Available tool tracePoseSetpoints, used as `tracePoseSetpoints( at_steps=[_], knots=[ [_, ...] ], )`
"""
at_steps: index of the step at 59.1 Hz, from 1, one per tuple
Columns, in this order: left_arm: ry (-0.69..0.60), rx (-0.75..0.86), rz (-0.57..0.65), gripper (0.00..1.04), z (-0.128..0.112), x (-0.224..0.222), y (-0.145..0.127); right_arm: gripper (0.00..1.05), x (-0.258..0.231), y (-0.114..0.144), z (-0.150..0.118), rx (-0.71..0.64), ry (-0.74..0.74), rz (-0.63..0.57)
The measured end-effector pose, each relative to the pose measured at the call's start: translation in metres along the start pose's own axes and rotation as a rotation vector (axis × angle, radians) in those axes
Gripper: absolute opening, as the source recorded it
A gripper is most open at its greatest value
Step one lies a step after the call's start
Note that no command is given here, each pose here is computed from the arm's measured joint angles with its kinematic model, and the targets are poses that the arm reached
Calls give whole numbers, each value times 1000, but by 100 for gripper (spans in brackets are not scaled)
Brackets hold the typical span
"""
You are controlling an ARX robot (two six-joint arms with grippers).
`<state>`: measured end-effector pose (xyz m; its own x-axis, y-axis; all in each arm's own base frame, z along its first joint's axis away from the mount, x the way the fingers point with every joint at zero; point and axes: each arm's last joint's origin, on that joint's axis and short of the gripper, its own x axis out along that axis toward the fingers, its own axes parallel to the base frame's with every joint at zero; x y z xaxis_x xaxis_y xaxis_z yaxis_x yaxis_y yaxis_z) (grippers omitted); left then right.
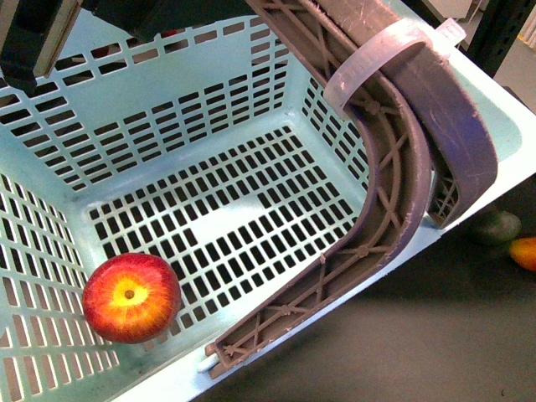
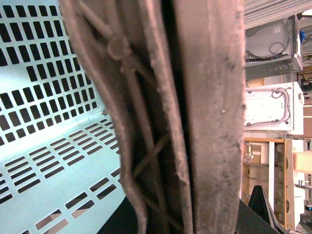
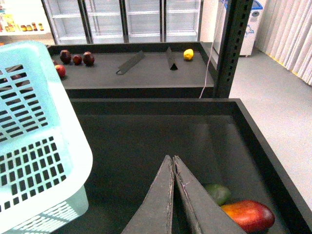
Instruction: Pick apple with right arm and hold basket with left
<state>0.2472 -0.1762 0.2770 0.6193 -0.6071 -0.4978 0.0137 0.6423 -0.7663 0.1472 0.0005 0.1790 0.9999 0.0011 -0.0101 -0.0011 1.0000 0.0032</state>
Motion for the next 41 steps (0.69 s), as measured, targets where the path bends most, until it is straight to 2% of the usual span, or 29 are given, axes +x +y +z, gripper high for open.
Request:
tracePoseSetpoints(
  at_steps=[18,41],
  knots=[
    [5,-1,-3,17,0,0,0,2,-14,0,-10,0,-15,0],
    [2,-2,-1,17,0,0,0,2,-27,0,-7,0,-28,1]
  ],
)
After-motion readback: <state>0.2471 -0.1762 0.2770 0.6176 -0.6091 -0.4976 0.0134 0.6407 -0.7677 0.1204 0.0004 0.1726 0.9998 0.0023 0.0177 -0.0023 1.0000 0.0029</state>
